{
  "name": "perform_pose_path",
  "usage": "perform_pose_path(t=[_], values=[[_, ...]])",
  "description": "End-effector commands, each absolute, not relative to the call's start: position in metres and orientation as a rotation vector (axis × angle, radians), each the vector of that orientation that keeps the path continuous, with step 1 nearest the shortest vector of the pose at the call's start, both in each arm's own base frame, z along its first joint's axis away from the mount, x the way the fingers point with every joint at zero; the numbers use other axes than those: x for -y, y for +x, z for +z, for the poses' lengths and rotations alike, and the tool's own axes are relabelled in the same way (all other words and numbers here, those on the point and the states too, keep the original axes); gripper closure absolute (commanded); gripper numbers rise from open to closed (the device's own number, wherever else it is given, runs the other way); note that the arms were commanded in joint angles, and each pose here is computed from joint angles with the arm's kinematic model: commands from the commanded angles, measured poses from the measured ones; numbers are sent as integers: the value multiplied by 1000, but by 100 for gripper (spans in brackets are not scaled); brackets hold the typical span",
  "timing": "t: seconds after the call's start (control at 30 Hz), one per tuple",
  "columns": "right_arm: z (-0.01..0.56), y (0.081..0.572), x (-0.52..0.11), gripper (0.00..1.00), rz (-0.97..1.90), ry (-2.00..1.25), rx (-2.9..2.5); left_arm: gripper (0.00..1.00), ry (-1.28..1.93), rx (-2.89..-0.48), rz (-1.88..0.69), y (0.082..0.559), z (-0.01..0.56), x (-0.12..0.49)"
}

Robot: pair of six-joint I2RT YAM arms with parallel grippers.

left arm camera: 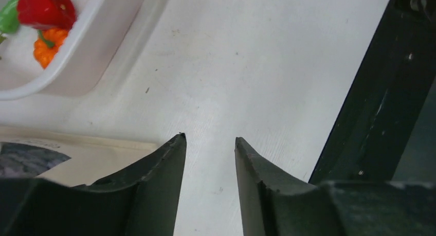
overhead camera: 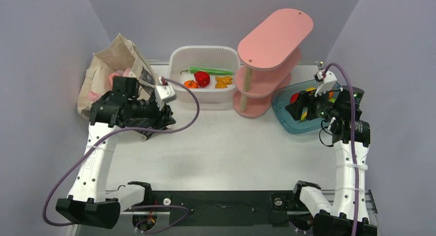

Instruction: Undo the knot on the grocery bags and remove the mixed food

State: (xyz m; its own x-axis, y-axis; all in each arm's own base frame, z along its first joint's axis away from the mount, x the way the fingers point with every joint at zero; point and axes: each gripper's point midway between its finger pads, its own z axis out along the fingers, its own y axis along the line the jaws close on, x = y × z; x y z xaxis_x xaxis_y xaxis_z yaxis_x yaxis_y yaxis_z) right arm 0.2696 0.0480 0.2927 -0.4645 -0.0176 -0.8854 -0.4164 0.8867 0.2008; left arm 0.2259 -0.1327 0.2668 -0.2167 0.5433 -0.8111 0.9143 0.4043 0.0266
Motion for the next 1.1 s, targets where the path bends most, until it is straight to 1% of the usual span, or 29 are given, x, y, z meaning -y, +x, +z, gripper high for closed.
perform_pose_path(t=[0.0,0.03,0.07,0.1,0.13,0.17,0.23,0.3,0.37,0.43,0.47,0.5,0.53,0.57,0.6,0.63,0.67,0.77,0.9,1.07], values=[[299,266,-52,28,484,-341,-1974,54,891,-1891,-557,277,345,117],[299,266,-52,28,487,-339,-1975,51,739,-1908,-594,291,357,97],[298,266,-53,28,491,-338,-1978,50,680,-1841,-568,303,382,86],[297,266,-53,28,495,-337,-1980,49,529,-1852,-589,312,393,64],[296,267,-53,28,499,-334,-1986,49,484,-1794,-543,324,412,50],[295,267,-53,28,501,-332,-1989,49,354,-1800,-509,332,419,27],[293,268,-53,28,506,-331,-1993,48,208,-1788,-385,352,429,-13],[292,268,-53,28,507,-330,-1996,48,91,-1821,-261,369,422,-51],[292,268,-52,28,500,-330,-1997,47,-16,-1884,-156,383,402,-85],[291,267,-52,28,494,-330,-1999,47,-108,-1963,-87,394,376,-114],[291,267,-51,28,491,-329,-1999,46,-150,-2030,-78,402,353,-125],[290,267,-51,28,491,-328,-2002,46,-137,-2057,-60,405,346,-129],[289,268,-50,28,485,-326,-2004,45,-152,-2143,-60,410,318,-136],[288,268,-50,28,482,-323,-2006,44,-158,-2171,-56,412,311,-138],[287,268,-48,28,474,-317,-2013,43,-201,-2251,-61,414,285,-145],[287,268,-47,28,467,-313,-2016,43,-217,-2284,-70,415,275,-146],[286,269,-45,28,456,-311,-2020,43,-229,-2361,-106,414,253,-144],[284,267,-44,28,446,-317,-2028,42,-254,-2479,-162,411,211,-134],[280,267,-43,28,438,-321,-2041,42,-250,-2516,-200,415,164,-117],[278,267,-41,28,423,-322,-2051,41,-206,-2510,-257,433,129,-86]])
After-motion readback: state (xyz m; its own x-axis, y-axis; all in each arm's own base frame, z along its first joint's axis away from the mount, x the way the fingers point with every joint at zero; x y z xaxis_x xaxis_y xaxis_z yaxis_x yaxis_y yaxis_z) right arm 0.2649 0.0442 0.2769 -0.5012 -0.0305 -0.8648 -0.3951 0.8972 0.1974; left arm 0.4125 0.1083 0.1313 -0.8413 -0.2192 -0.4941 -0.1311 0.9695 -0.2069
